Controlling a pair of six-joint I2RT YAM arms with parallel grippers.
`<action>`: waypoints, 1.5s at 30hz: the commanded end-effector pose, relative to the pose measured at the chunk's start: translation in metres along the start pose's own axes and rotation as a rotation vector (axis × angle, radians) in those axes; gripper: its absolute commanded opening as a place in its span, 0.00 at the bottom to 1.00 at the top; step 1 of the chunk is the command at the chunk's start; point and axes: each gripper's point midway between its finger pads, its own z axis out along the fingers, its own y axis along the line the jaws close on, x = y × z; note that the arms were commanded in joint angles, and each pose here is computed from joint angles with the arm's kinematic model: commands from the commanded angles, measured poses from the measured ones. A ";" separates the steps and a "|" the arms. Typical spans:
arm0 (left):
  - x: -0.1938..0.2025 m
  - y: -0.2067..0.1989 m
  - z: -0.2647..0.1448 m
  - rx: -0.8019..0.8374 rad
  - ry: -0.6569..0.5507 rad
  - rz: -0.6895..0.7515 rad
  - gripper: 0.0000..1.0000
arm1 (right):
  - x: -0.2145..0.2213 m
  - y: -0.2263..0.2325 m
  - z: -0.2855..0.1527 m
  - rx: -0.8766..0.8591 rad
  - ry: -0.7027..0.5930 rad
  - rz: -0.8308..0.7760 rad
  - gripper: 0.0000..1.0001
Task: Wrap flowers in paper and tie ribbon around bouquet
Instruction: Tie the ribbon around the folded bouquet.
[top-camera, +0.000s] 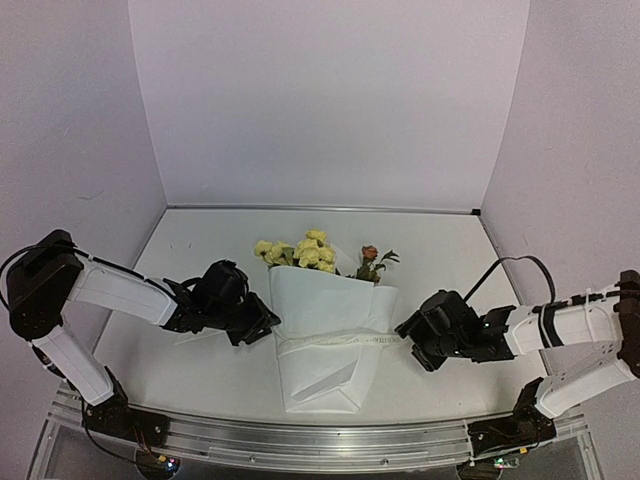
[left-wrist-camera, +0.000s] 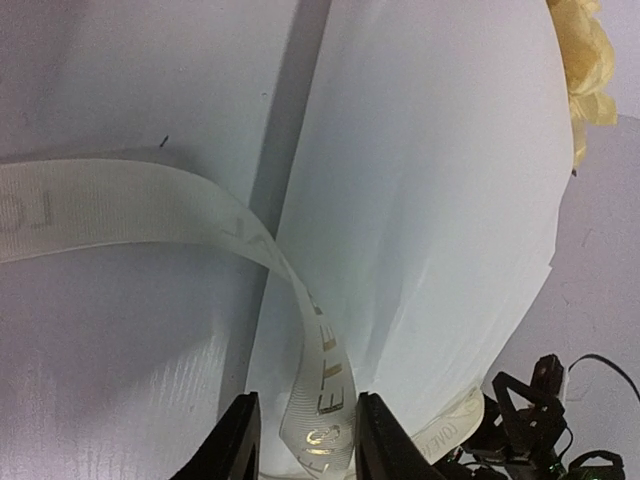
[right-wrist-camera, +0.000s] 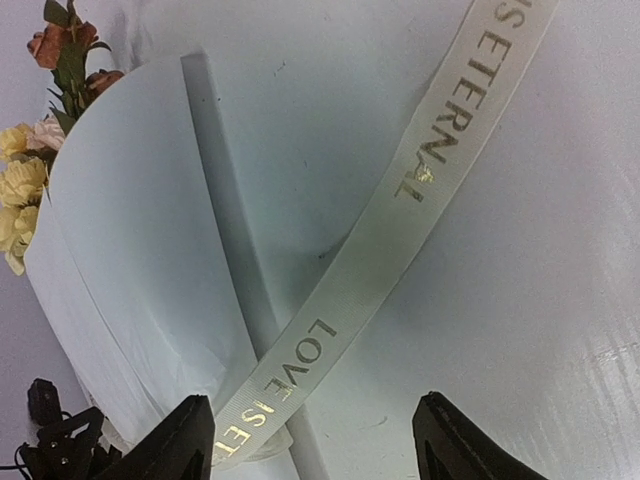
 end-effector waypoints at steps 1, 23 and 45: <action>-0.001 -0.016 0.000 0.039 -0.003 0.012 0.26 | 0.003 0.015 0.006 -0.085 -0.025 0.102 0.72; -0.002 -0.018 -0.005 0.054 0.006 0.046 0.02 | 0.006 0.020 0.027 -0.168 -0.057 0.206 0.25; -0.010 -0.015 -0.015 0.069 -0.009 0.054 0.00 | 0.012 0.016 0.022 -0.157 -0.057 0.206 0.46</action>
